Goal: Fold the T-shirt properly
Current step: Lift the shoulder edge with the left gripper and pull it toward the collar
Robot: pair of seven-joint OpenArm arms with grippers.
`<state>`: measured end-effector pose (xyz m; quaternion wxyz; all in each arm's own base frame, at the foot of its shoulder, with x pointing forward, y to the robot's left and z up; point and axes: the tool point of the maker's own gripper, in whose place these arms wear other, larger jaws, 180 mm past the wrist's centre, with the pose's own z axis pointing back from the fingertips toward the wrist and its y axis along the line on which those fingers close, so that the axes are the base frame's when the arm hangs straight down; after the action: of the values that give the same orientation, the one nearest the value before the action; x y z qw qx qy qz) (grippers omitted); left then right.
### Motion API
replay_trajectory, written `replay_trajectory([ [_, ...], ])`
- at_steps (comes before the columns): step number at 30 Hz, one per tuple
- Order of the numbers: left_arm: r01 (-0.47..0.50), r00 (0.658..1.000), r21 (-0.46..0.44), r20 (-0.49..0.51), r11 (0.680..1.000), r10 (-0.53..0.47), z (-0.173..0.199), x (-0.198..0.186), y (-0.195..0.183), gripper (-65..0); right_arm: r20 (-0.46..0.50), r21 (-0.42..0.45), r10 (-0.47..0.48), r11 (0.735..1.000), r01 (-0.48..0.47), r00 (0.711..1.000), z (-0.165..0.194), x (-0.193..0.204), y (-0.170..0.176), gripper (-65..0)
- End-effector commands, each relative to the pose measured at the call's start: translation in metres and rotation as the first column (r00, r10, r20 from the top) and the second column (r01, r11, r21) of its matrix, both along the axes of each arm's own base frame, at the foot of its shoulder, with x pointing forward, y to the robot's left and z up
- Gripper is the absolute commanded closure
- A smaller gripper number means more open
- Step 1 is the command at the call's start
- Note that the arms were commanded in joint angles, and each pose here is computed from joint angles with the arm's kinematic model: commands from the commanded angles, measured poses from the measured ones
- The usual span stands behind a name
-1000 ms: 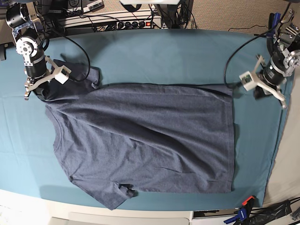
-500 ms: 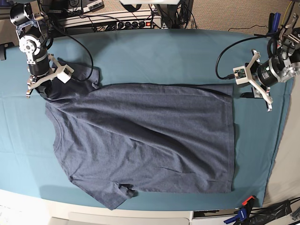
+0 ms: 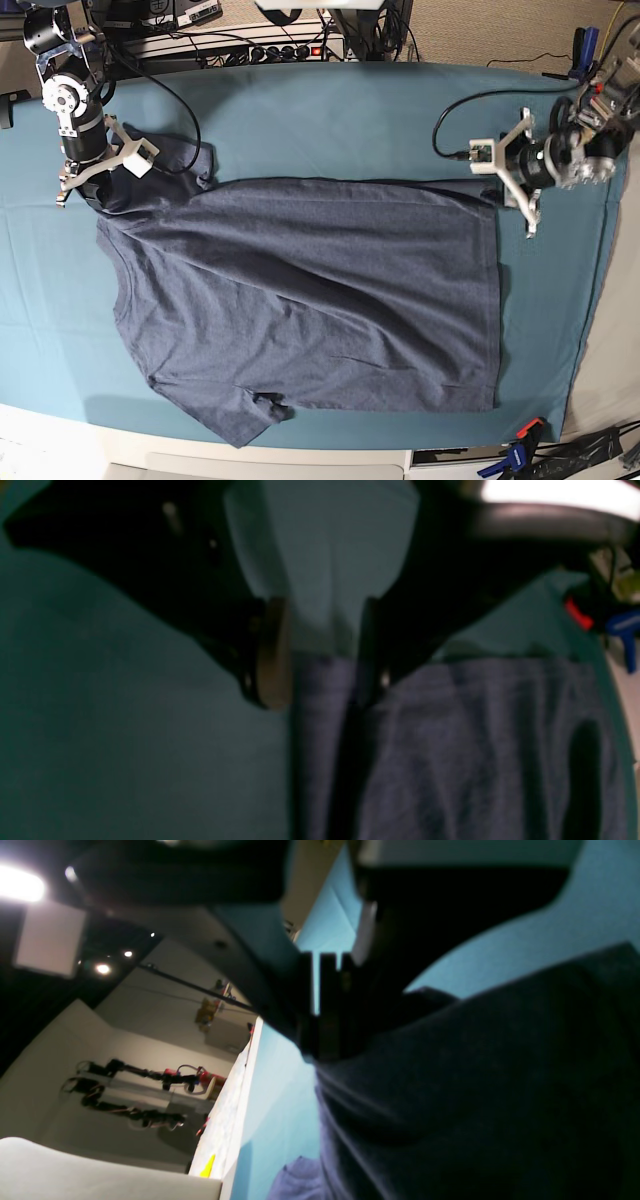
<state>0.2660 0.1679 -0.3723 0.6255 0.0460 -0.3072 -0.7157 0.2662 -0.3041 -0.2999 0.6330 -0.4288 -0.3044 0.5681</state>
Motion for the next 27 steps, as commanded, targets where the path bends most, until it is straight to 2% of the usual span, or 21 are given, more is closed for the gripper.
replay_trajectory([
  [1, -0.003, 0.999, 0.009, 0.049, 1.000, 0.002, 0.014, 0.016, 0.004, -23.4, 0.046, -0.025, 0.010, 1.000, -0.009, 0.999, 0.016, 0.007, -0.003, 0.0],
  [10, 0.046, 0.999, -0.044, 0.016, 0.998, -0.046, 0.034, 0.035, -0.019, -23.2, 0.047, -0.025, 0.010, 1.000, -0.009, 0.999, 0.016, 0.007, -0.003, 0.0],
  [19, 0.114, 0.991, 0.046, -0.079, 0.992, -0.110, -0.014, 0.037, -0.030, -23.2, 0.047, -0.026, 0.010, 1.000, -0.009, 0.999, 0.016, 0.007, -0.003, 0.0],
  [23, 0.133, 0.990, 0.044, -0.056, 0.990, -0.131, -0.010, 0.050, -0.043, -23.2, 0.046, -0.027, 0.007, 1.000, -0.006, 0.999, 0.016, 0.007, -0.003, 0.0],
  [27, 0.135, 0.990, 0.067, -0.042, 0.989, -0.133, -0.001, 0.059, -0.038, -21.4, 0.046, -0.027, 0.006, 1.000, -0.004, 0.999, 0.016, 0.007, -0.004, 0.0],
])
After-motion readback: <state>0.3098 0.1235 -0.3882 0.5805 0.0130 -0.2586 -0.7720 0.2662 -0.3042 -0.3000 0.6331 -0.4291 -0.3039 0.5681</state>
